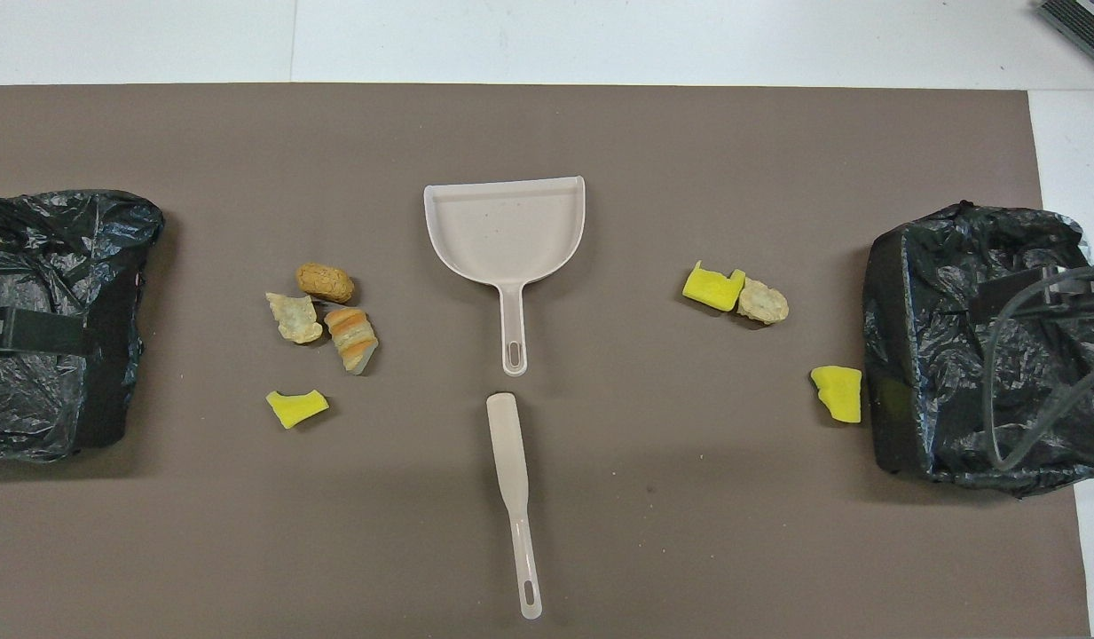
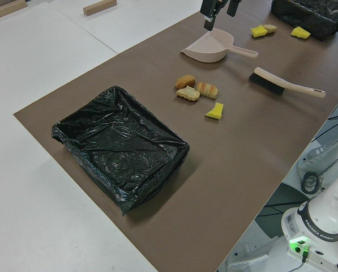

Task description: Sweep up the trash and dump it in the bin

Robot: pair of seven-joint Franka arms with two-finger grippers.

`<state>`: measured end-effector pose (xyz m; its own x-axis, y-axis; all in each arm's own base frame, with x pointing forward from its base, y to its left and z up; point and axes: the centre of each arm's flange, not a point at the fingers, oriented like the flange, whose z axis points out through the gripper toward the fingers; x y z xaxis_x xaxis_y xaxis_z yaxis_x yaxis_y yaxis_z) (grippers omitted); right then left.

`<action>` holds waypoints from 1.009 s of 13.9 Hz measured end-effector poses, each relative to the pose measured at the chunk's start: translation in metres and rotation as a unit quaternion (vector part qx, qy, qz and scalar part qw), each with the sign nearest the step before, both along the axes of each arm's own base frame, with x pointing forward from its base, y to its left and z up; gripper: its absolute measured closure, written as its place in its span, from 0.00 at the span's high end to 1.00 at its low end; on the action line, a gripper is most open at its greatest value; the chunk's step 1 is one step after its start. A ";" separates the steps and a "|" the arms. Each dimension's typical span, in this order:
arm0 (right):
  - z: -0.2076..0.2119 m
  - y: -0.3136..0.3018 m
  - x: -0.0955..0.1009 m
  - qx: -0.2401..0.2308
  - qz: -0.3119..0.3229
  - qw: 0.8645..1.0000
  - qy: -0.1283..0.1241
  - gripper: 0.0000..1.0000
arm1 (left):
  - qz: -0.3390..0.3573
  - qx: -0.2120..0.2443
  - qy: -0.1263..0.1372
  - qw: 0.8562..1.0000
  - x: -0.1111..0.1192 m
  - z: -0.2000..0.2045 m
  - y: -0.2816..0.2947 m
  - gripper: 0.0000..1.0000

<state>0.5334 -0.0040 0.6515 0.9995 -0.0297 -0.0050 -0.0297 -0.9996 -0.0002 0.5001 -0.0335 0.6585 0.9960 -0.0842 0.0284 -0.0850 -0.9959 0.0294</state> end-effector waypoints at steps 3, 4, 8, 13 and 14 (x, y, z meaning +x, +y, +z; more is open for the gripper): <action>-0.002 -0.001 -0.001 0.000 -0.001 1.000 0.002 1.00 | 0.000 0.000 0.003 1.000 -0.001 0.000 0.000 1.00; -0.002 -0.001 -0.001 0.000 -0.001 1.000 0.003 1.00 | 0.000 0.000 0.003 1.000 -0.001 0.000 0.000 1.00; -0.003 -0.001 -0.003 0.001 -0.001 1.000 0.004 1.00 | 0.000 0.000 0.003 1.000 -0.001 0.000 0.000 1.00; -0.006 0.000 -0.003 0.001 0.000 1.000 0.007 1.00 | 0.001 0.000 0.002 1.000 -0.001 0.000 0.001 1.00; -0.007 0.000 -0.003 0.001 0.000 1.000 0.008 1.00 | 0.001 0.000 0.002 1.000 -0.001 0.000 0.001 1.00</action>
